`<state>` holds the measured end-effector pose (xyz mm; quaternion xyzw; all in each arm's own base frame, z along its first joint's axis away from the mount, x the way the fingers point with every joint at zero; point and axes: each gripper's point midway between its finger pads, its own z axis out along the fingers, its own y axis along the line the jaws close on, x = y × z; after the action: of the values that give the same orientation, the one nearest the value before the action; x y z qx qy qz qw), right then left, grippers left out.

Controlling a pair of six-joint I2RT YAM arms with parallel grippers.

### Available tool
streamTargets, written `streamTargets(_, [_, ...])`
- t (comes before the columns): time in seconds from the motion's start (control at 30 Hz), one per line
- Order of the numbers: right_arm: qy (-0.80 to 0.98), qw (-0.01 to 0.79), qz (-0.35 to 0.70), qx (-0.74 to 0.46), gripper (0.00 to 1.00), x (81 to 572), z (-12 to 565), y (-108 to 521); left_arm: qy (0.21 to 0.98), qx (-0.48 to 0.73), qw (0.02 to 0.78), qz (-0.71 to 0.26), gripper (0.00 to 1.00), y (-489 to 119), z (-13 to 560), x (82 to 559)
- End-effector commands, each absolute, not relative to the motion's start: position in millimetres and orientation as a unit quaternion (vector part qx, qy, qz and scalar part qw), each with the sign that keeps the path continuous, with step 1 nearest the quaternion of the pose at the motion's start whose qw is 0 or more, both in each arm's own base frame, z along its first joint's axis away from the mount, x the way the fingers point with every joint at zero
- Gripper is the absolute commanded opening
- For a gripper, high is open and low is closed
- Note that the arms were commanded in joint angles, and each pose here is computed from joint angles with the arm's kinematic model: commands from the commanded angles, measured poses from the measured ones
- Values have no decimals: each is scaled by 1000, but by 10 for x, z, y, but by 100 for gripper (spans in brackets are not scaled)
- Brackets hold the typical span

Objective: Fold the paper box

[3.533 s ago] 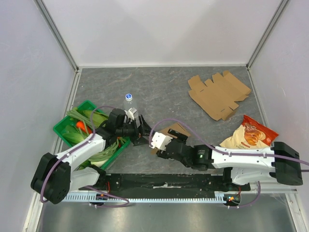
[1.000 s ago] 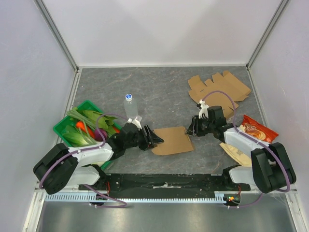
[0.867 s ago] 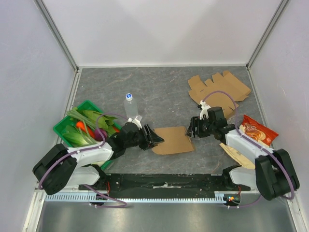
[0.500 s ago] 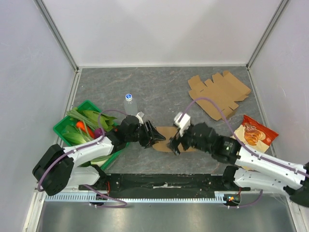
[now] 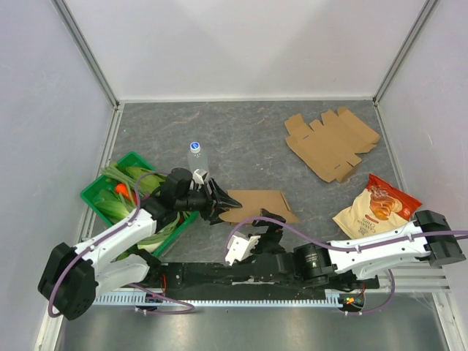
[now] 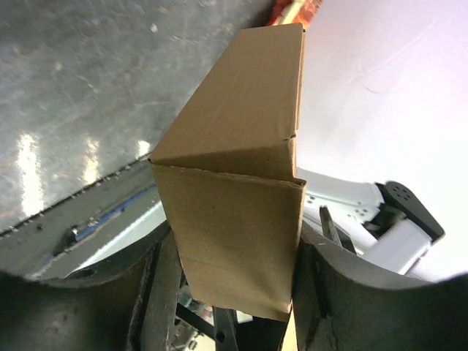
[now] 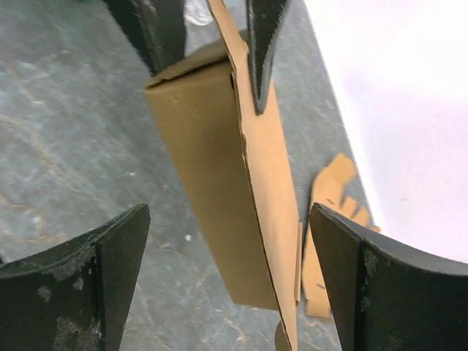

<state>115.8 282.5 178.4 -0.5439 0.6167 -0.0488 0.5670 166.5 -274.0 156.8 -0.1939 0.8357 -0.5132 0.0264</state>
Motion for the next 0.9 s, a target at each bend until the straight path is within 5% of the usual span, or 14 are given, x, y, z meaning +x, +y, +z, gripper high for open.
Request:
streamTargets(0.0, [595, 632, -101, -486, 98, 1339, 2161, 2789, 813, -201, -37, -545, 58, -2726, 1802, 1456])
streamTargets(0.57, [543, 651, -132, -513, 95, 1563, 2194, 2881, 791, -205, -60, -573, 59, -2667, 1973, 1287])
streamTargets(0.87, [553, 627, -56, -545, 98, 1434, 2065, 2983, 790, -205, -61, -575, 57, -2672, 1959, 1302])
